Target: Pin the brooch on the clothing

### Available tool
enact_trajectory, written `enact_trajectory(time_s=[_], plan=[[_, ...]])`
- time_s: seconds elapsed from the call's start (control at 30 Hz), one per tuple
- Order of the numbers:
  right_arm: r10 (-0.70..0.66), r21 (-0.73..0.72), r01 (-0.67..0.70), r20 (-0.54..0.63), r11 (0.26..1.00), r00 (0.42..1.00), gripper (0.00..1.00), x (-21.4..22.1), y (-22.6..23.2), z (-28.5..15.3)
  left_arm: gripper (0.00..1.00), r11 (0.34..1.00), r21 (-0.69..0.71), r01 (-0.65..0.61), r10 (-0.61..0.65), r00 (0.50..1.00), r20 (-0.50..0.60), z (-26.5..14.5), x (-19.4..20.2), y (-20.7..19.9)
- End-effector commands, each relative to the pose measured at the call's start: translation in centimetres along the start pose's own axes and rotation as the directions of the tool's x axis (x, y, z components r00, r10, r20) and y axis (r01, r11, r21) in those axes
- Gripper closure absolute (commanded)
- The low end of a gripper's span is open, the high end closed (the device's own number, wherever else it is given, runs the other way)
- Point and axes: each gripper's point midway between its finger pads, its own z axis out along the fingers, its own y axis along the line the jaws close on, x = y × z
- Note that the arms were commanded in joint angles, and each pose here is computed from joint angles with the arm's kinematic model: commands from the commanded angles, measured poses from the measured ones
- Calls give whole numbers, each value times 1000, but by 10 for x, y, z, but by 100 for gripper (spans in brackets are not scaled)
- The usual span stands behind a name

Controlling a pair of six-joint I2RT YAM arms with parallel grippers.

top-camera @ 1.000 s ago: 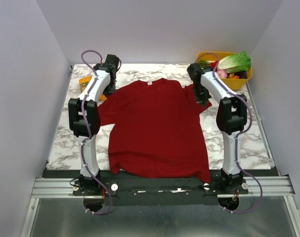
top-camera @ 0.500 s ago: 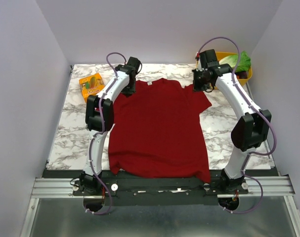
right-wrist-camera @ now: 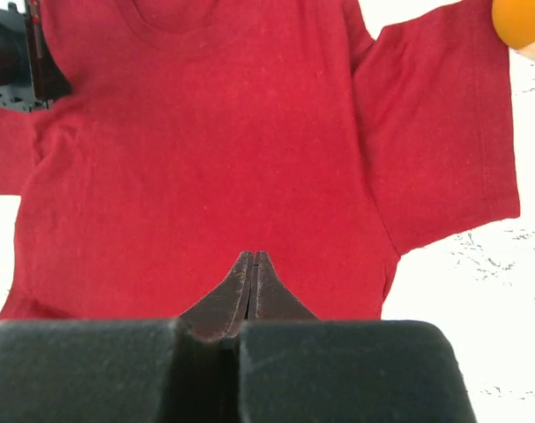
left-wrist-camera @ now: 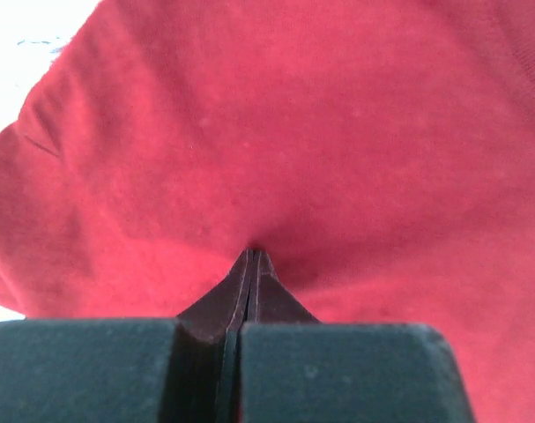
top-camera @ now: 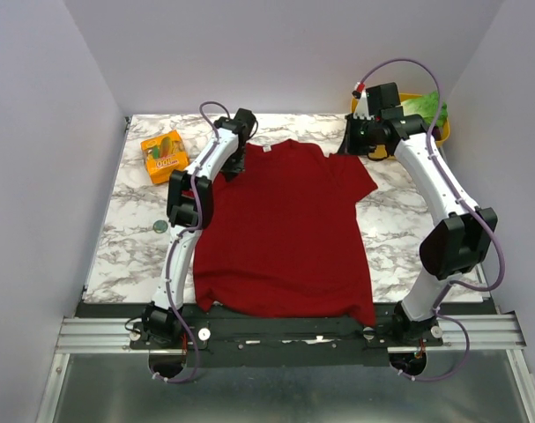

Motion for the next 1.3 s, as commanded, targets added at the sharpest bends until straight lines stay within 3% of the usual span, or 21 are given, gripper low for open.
enact_trajectory(time_s=[0.0,0.53,0.7,0.8,0.97,1.13,1.27], plan=[[12,-45,-9,72,999,997,99,-19,6,-18,100,998,-63,-27,18,989,-148,27,34,11],[14,-87,-4,116,996,993,99,-38,8,-24,100,976,65,209,-201,974,-107,43,-5,20],[0,-83,8,95,997,995,99,-33,5,-15,100,941,213,263,-255,965,-63,35,-29,0],[-5,-92,12,73,996,997,99,-25,4,-12,100,910,324,257,-270,963,-3,16,-51,-13],[-20,-136,31,76,990,997,99,-19,11,-14,100,873,450,187,-301,933,197,-60,-99,-9],[-22,-176,27,31,984,999,99,-2,17,-9,94,874,463,147,-318,893,319,-128,-109,21],[-40,-176,34,-32,984,999,99,20,22,0,95,907,366,208,-327,896,300,-119,-99,76]])
